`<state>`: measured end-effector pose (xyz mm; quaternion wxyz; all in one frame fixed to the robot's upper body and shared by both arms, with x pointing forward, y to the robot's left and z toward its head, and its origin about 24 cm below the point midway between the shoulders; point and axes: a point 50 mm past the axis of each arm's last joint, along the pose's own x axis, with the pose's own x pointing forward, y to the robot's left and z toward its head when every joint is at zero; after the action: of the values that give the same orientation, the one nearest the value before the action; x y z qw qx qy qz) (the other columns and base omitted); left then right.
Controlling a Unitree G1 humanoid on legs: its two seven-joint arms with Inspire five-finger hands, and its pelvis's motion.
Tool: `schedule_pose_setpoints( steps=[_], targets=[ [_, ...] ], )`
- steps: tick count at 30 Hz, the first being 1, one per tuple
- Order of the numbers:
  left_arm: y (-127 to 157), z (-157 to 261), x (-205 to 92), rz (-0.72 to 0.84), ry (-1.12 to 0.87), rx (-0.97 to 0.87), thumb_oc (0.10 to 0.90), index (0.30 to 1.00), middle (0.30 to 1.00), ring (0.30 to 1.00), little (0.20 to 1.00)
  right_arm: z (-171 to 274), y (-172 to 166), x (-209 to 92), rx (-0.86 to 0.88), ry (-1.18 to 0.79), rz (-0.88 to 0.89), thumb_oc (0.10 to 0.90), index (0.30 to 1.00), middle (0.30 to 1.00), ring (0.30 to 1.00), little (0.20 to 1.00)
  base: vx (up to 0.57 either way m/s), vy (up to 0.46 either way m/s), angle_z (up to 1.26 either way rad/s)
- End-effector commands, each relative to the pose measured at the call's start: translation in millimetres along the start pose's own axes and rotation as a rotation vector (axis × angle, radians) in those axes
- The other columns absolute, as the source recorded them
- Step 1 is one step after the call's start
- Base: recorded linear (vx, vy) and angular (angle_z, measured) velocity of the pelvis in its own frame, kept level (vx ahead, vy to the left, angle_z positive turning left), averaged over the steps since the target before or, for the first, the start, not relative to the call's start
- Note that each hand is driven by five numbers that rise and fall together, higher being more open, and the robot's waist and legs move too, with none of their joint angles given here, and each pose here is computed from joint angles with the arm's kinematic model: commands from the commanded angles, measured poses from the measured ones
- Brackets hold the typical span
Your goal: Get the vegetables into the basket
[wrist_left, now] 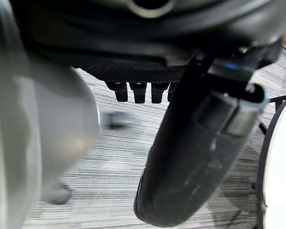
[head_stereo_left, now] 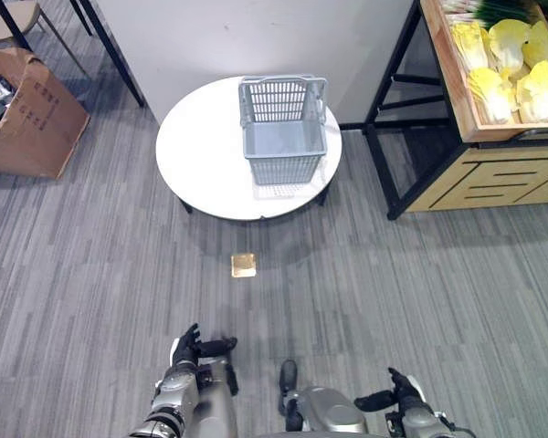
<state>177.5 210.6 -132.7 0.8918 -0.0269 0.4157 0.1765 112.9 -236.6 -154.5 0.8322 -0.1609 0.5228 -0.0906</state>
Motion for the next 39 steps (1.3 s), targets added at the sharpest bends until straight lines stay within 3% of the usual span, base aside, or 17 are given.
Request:
schedule_pose_setpoints(
  steps=[1,20,32,39],
  targets=[
    [21.0,-34.9,-9.3,0.074,0.09,0.033,0.9,1.0,1.0,1.0,1.0,-11.7,-2.3,-4.6,-0.016,-0.024,-0.011,0.9,1.0,1.0,1.0,1.0,0.42,0.293,-0.96],
    [33.4,-24.0,-4.9,0.086,0.08,0.028,0.9,1.0,1.0,1.0,1.0,20.1,17.0,-3.4,-0.051,-0.134,0.052,0.9,1.0,1.0,1.0,1.0,0.21,0.174,-0.24],
    [31.7,-47.6,-11.7,0.065,0.158,0.056,0.9,1.0,1.0,1.0,1.0,19.0,15.9,-3.0,-0.063,-0.128,0.061,0.9,1.0,1.0,1.0,1.0,0.2,-0.159,0.33],
    [20.1,-35.6,-8.6,0.035,0.108,0.06,0.9,1.0,1.0,1.0,1.0,26.8,2.7,-0.6,-0.06,-0.158,0.027,0.9,1.0,1.0,1.0,1.0,0.05,-0.231,0.44]
  ],
)
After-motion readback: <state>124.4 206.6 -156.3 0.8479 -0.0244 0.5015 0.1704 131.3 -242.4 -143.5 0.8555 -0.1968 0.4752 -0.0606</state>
